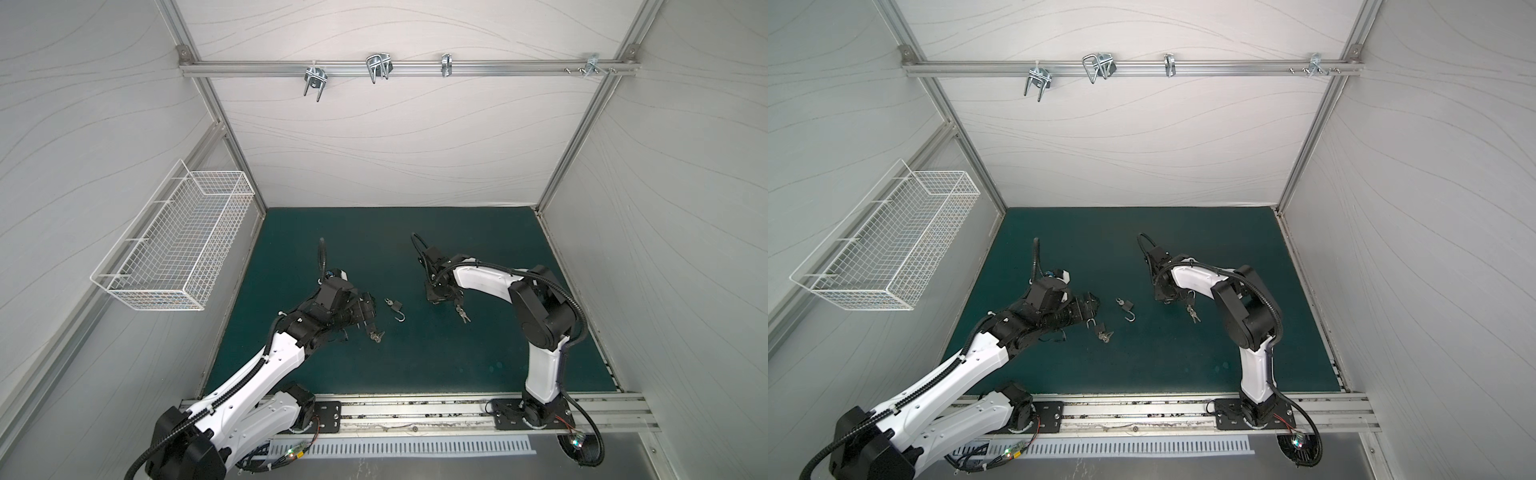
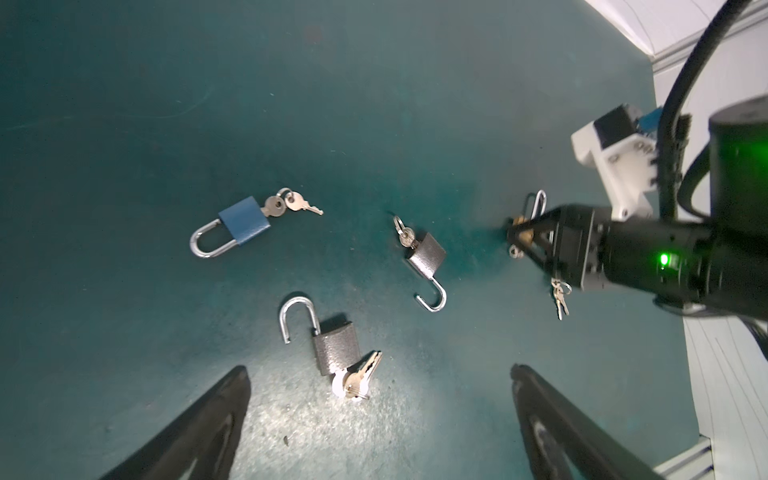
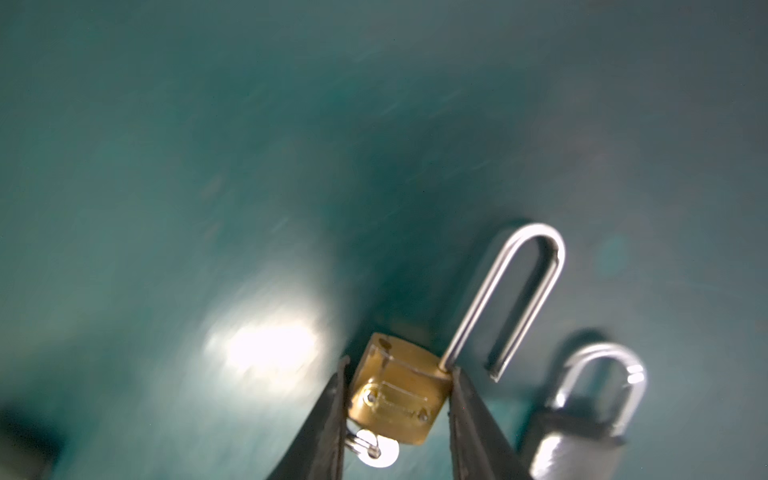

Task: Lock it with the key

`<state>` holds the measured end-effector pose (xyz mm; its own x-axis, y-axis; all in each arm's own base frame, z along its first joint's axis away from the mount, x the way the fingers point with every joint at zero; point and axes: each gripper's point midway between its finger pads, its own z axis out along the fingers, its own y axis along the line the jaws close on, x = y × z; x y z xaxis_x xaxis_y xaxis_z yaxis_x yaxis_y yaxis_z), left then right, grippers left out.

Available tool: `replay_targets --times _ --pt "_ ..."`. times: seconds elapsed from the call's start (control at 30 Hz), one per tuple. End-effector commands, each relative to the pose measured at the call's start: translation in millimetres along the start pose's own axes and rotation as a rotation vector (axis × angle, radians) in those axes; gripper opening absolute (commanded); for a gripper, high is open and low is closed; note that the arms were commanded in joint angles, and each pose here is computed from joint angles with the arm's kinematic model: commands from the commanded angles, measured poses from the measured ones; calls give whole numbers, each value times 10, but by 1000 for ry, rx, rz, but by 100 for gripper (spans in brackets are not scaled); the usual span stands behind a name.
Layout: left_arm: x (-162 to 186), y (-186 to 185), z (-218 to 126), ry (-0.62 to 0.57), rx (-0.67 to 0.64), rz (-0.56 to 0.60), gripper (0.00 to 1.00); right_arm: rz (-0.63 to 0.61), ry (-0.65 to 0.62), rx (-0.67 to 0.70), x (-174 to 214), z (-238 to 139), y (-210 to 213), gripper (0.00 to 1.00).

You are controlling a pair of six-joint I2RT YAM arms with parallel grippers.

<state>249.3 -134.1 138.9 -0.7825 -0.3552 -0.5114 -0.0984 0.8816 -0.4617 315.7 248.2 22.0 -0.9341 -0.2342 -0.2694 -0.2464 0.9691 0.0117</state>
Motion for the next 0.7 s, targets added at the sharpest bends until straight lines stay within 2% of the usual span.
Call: replay_targets --times 0.0,0.1,0.23,0.33,0.47,0.67 --pt "-66 85 -66 -47 -23 -24 99 -219 1 -136 219 -173 343 19" --pt "-89 106 -87 -64 -22 -30 99 -333 24 -221 458 -259 520 18" --pt "-88 91 -91 -63 -12 -32 99 -394 65 -198 746 -308 499 20" --pt "-76 95 -60 -58 -12 -30 99 -354 82 -77 815 -266 302 31" --pt "-66 79 -5 -45 -11 -34 99 -252 93 99 823 -195 11 38" --pt "-89 42 -14 -43 -3 -28 98 -193 96 66 838 -147 86 37"
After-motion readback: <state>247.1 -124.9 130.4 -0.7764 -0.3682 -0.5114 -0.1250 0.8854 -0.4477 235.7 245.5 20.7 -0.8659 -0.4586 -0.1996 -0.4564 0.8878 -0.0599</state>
